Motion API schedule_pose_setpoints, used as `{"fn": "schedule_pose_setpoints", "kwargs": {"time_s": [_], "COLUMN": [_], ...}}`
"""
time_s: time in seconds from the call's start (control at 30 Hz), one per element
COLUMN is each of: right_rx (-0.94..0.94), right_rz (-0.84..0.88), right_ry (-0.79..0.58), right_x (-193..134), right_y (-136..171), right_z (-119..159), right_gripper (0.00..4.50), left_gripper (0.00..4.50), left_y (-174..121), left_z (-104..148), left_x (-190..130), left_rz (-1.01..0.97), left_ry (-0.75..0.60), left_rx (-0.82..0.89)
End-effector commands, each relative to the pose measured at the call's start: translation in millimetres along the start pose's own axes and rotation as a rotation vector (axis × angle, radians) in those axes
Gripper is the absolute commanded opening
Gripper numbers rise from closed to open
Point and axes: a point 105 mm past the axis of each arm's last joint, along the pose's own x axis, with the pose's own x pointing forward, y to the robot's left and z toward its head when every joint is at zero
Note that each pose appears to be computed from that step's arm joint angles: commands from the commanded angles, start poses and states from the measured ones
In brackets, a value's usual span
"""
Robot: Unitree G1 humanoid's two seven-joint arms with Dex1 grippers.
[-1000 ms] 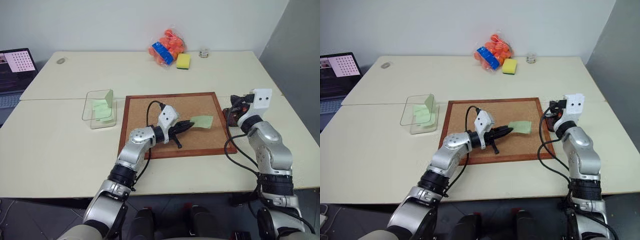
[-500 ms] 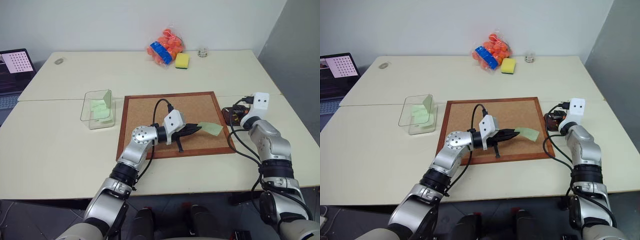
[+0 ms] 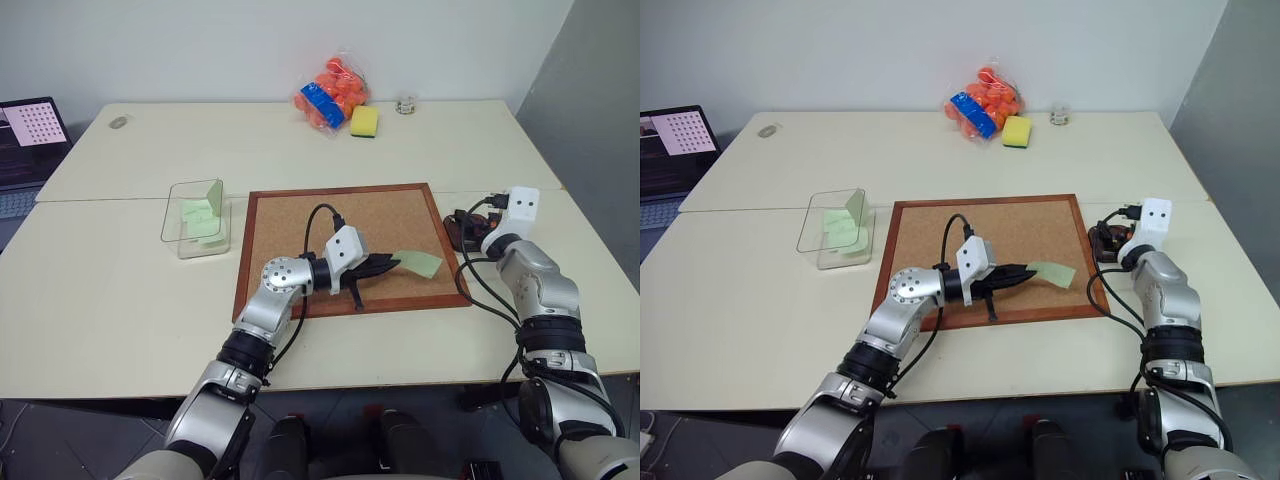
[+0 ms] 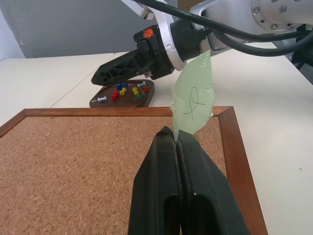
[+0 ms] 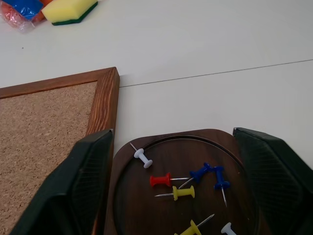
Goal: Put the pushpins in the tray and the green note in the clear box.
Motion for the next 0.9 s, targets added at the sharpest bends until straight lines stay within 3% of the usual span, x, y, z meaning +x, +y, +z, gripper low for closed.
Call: {"fn": "schedule_pose_setpoints", "kwargs": {"time_s": [0.03,0.13,0.3,0.47,0.6,0.73,0.8,0.9], "right_rx": [-0.01,-0.062,-0.155,-0.141,-0.107,-0.088,-0.091,-0.098], "right_rz": [0.154,0.402,0.573,0.764,0.908,0.978,0.989,0.988], "right_ry": [-0.134,-0.177,-0.222,-0.242,-0.234,-0.224,-0.218,-0.22], "right_x": [-16.2,-43.8,-71.9,-94.8,-109.5,-113.9,-113.8,-112.1], "right_y": [21.3,60.6,94.3,137.3,176.9,194.3,195.9,195.6], "right_z": [33.1,42.6,50.6,57.4,59.9,58.4,57.1,57.9], "right_gripper": [4.43,4.43,4.43,4.43,4.43,4.43,4.43,4.5], "left_gripper": [0.0,0.0,0.0,0.0,0.0,0.0,0.0,0.44], "left_y": [11.9,31.5,67.0,97.0,111.3,114.2,115.0,116.8], "left_z": [17.8,22.3,36.4,45.8,38.0,32.5,26.1,19.1], "left_x": [-2.2,-15.4,-50.9,-107.2,-175.1,-233.2,-243.1,-248.5], "left_rz": [0.068,0.192,0.483,0.886,1.301,1.587,1.631,1.656], "left_ry": [-0.06,-0.071,-0.059,-0.072,-0.008,0.126,0.155,0.162], "left_rx": [-0.004,-0.028,-0.034,-0.118,-0.116,0.016,-0.004,-0.046]}}
